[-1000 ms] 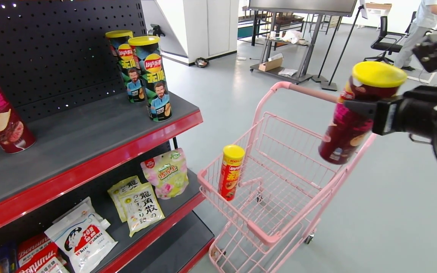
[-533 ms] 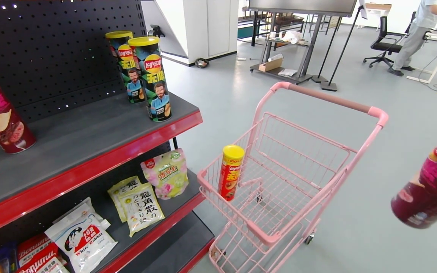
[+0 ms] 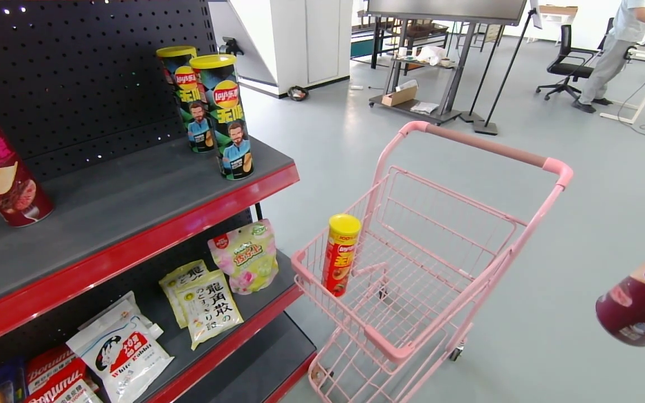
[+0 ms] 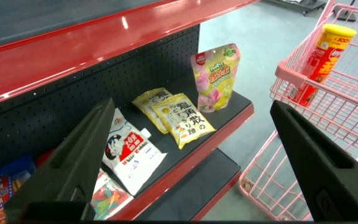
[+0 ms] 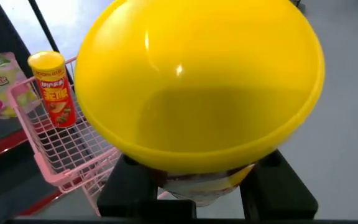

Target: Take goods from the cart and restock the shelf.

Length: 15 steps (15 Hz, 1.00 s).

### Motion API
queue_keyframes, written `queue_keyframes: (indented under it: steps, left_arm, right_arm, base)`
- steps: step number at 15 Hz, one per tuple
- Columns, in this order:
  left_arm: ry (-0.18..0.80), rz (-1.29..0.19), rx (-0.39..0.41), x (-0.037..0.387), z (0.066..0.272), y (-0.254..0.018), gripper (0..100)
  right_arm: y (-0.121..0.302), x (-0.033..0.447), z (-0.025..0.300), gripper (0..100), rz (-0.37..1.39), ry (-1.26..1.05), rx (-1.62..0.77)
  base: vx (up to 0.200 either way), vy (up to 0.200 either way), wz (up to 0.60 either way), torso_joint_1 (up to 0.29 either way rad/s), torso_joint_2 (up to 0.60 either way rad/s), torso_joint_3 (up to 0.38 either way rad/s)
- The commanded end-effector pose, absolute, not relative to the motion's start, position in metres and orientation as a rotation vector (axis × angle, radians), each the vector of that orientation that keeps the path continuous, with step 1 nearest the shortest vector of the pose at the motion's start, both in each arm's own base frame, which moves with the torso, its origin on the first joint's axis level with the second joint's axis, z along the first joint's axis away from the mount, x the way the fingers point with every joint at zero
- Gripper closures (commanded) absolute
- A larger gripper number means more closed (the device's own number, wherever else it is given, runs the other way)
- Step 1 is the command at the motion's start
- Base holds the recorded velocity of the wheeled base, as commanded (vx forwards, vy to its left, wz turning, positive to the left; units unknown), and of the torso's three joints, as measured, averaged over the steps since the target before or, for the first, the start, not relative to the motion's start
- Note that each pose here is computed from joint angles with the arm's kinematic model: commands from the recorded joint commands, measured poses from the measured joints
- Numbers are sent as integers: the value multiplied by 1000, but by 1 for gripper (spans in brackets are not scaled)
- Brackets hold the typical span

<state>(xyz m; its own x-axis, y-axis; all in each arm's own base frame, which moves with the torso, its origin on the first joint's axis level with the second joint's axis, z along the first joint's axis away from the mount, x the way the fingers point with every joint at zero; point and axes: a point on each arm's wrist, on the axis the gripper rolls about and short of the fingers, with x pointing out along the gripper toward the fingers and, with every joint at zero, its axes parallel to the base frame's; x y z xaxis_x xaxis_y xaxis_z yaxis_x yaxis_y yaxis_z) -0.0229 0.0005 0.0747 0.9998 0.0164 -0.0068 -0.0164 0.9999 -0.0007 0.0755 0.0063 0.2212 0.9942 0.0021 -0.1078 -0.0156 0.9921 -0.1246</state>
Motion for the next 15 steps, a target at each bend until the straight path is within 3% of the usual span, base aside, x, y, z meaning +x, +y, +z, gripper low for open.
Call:
queue_keyframes:
  steps: [1, 5, 15]
  left_arm:
    - [8, 17, -1, -23, 75, 1, 0]
    - [8, 17, -1, -23, 75, 1, 0]
    - [8, 17, -1, -23, 75, 1, 0]
  right_arm:
    - [4, 92, 223, 100, -37, 146, -132]
    - [2, 99, 222, 100, -90, 184, -140]
    - [3, 95, 217, 100, -18, 232, -169]
  base:
    - [0, 0, 0, 0, 0, 0]
    - [0, 0, 0, 0, 0, 0]
    - [0, 0, 0, 10, -29, -18]
